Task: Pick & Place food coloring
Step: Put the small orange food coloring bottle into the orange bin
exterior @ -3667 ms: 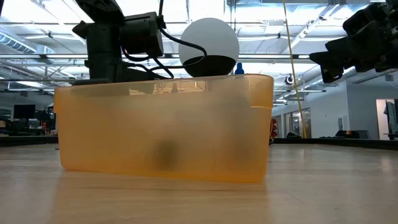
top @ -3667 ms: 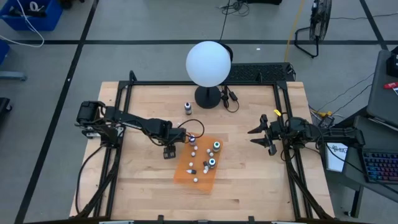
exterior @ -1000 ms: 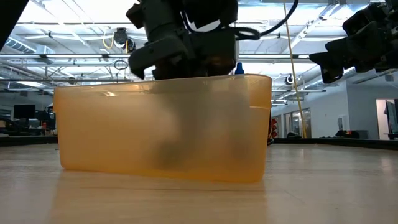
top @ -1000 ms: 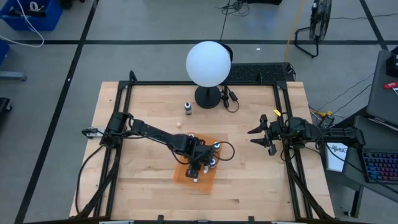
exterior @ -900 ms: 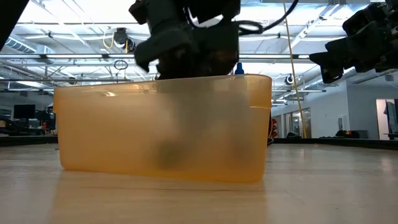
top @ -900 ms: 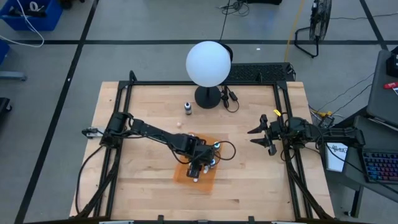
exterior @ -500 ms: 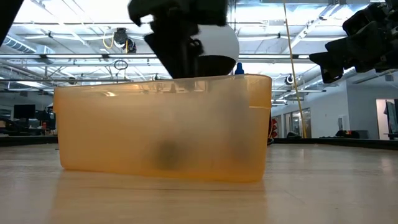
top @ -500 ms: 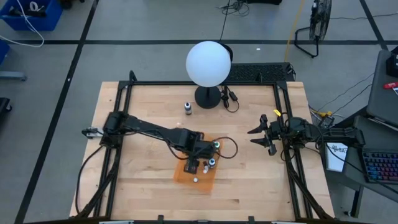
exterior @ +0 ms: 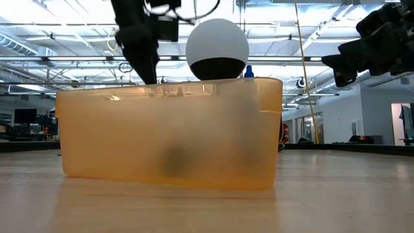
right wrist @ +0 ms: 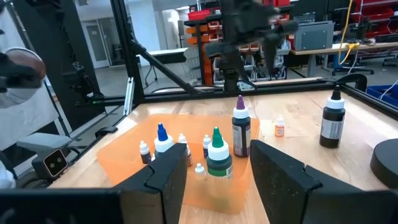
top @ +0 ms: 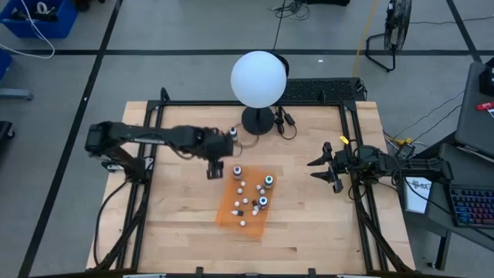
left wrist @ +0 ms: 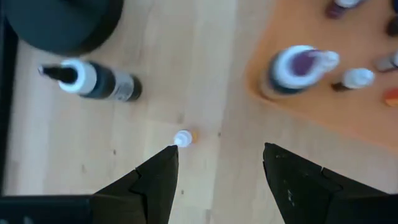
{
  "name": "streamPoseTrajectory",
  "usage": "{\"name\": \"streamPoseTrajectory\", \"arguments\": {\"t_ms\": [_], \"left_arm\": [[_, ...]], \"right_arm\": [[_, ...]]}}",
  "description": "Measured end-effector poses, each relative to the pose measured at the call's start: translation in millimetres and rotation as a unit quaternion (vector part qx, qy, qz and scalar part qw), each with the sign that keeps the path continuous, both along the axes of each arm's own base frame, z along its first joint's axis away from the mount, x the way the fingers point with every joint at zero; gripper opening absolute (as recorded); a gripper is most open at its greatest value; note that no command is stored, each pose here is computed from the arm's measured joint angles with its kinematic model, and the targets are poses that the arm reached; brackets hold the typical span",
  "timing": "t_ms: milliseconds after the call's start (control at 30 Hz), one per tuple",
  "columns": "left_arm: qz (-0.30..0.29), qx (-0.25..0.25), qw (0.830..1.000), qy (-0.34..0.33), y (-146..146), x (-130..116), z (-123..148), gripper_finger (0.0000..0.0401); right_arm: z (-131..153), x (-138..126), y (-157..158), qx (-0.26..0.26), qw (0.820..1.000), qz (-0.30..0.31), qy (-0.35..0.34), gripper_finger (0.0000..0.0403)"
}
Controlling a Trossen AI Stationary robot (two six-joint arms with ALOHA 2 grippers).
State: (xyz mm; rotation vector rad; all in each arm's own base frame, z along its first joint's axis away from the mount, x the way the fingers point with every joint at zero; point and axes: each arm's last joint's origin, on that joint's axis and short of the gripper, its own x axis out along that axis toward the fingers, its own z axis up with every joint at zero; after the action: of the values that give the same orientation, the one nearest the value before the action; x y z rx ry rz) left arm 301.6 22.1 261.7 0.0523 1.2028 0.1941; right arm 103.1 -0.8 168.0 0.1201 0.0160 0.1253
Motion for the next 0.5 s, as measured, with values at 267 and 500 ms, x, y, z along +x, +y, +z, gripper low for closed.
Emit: {"name": "streamPoseTrajectory", "arguments": {"t_ms": [267,500], "left_arm": [[0.003,0.002,0.999,0.037,36,-5,-45,0.0237],[-0.024,0.002,1.000,0.015,41,1,-58,0.0237]], "right_arm": [[0,0,0,0.000,1.000,0.000,0.000,0.0163],[0,0,0,0.000,1.000,0.000,0.001,0.0166]]}}
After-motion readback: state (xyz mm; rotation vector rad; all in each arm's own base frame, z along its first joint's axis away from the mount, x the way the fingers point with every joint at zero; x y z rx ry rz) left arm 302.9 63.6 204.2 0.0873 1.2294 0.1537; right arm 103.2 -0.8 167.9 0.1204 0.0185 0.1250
